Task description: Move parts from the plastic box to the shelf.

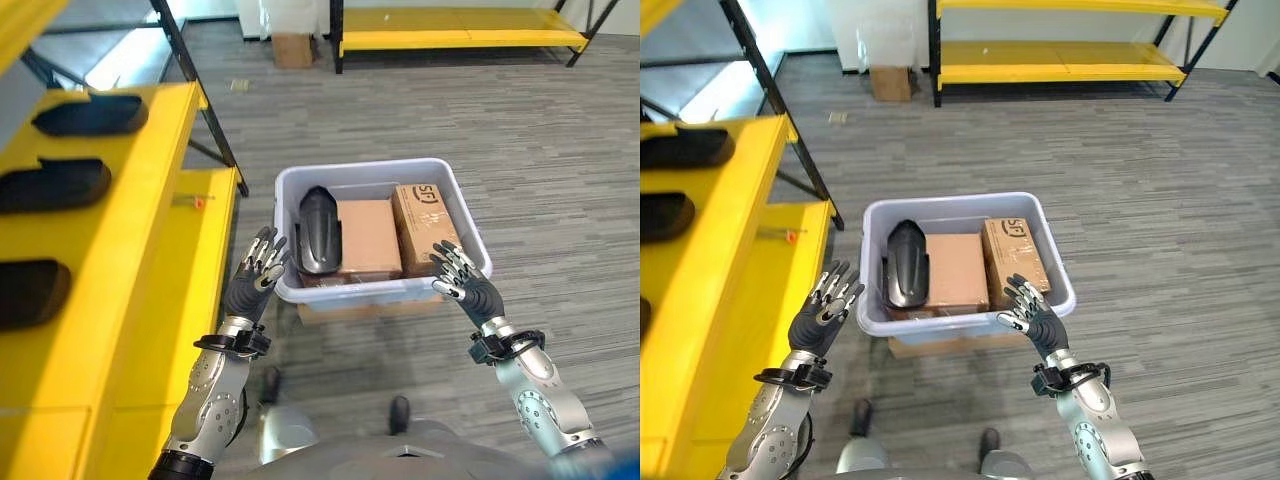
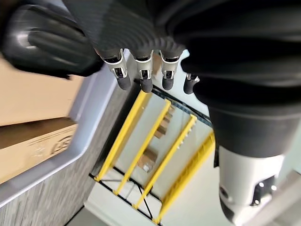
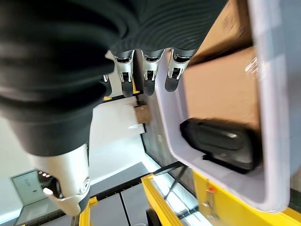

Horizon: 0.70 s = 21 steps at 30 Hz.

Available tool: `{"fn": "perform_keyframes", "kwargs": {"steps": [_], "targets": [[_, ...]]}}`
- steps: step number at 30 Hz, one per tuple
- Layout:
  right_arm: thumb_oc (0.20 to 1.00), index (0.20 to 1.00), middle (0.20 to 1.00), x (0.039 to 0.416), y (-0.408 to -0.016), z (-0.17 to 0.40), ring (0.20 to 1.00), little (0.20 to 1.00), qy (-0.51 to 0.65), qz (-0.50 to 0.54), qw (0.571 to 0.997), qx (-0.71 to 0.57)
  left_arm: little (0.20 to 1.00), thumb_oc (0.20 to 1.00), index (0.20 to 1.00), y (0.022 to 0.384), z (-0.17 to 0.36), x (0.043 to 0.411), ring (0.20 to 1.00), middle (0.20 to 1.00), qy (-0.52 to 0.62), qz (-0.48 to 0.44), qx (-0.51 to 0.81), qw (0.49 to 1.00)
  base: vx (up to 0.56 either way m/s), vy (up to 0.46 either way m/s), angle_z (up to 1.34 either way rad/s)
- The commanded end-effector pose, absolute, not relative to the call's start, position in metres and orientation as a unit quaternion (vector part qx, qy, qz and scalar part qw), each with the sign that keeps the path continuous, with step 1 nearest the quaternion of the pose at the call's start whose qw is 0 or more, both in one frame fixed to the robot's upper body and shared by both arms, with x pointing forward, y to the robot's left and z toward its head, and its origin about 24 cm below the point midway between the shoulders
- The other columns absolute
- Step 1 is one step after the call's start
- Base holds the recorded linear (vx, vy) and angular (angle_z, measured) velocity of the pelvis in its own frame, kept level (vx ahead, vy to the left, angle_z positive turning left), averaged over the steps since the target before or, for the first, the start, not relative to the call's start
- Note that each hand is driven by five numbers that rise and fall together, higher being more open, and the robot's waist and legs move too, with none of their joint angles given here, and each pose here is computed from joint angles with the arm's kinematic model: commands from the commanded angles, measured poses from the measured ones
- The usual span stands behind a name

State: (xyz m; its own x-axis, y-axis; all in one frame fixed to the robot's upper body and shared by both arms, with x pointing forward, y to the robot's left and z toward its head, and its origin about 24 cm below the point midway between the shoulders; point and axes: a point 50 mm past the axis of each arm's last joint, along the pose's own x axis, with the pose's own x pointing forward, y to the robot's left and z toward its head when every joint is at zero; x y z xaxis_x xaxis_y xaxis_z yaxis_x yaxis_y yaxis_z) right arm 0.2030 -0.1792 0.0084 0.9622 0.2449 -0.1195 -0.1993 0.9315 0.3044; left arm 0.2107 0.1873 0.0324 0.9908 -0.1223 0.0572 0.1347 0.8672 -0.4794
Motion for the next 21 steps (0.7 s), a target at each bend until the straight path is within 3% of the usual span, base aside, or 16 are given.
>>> {"fn": "perform_keyframes", "kwargs": {"steps": [1, 13, 21], "targets": [[1.000, 1.000, 1.000, 0.217, -0.172, 0.035, 1.000, 1.000, 0.009, 0.148, 0.979, 0.138, 1.000, 1.000, 1.000, 0.200, 0.054, 0.208, 1.000, 1.000, -0.060, -0.083, -0.212, 0.972, 0.08, 0.198, 0.00], [1.000, 1.000, 1.000, 0.217, -0.161, 0.038, 1.000, 1.000, 0.006, 0.166, 0.976, 0.144, 1.000, 1.000, 1.000, 0.199, 0.066, 0.223, 1.000, 1.000, -0.083, -0.080, -0.184, 0.976, 0.07, 0.089, -0.21], [1.000, 1.000, 1.000, 0.234, -0.152, 0.083, 1.000, 1.000, -0.093, 0.193, 0.968, 0.128, 1.000, 1.000, 1.000, 0.185, 0.107, 0.253, 1.000, 1.000, -0.174, -0.089, -0.154, 0.968, -0.13, -0.072, -0.02]]}}
